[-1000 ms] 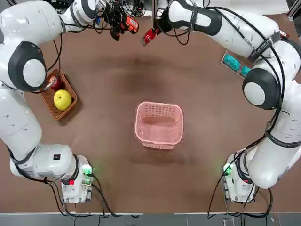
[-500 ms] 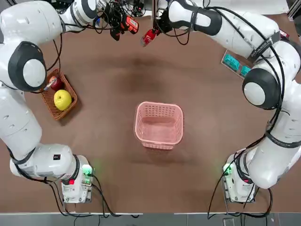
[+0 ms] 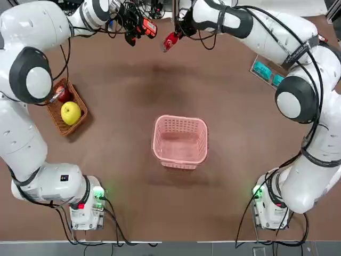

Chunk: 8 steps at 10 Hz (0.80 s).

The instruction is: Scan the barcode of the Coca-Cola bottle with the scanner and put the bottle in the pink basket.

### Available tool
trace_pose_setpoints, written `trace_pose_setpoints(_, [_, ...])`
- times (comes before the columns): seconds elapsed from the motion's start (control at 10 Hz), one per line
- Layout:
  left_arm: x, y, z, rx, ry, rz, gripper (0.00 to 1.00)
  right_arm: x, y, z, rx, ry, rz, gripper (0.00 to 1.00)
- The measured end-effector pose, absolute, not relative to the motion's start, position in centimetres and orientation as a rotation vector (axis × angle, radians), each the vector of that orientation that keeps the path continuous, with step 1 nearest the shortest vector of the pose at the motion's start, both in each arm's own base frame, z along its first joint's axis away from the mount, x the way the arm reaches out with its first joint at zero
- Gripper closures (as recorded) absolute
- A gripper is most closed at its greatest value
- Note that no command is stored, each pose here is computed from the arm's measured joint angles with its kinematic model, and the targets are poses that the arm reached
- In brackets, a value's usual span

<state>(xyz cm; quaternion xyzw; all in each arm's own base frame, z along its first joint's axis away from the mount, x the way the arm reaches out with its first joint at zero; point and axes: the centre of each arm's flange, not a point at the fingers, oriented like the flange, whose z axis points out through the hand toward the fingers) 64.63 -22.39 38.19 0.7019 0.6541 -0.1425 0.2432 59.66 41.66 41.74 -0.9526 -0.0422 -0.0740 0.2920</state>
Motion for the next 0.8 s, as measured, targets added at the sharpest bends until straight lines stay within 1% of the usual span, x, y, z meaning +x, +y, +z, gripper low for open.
trace_pose_setpoints(0.2, [64.6,-22.3,38.3,1.917,1.787,-0.388,0.63,58.8,40.4,44.6,-2.553,-0.176,-0.068,0.67])
trace_pose_setpoints(0.4, [64.7,-22.2,38.4,1.913,1.791,-0.386,0.63,56.3,39.4,48.7,-2.585,-0.288,0.05,0.67])
trace_pose_setpoints(0.6, [65.0,-20.9,38.4,1.908,1.823,-0.365,0.63,52.5,38.0,51.8,-2.714,-0.45,0.212,0.67])
trace_pose_setpoints(0.8, [65.5,-17.9,37.7,1.925,1.916,-0.288,0.63,47.6,38.9,53.8,-2.796,-0.52,0.396,0.67])
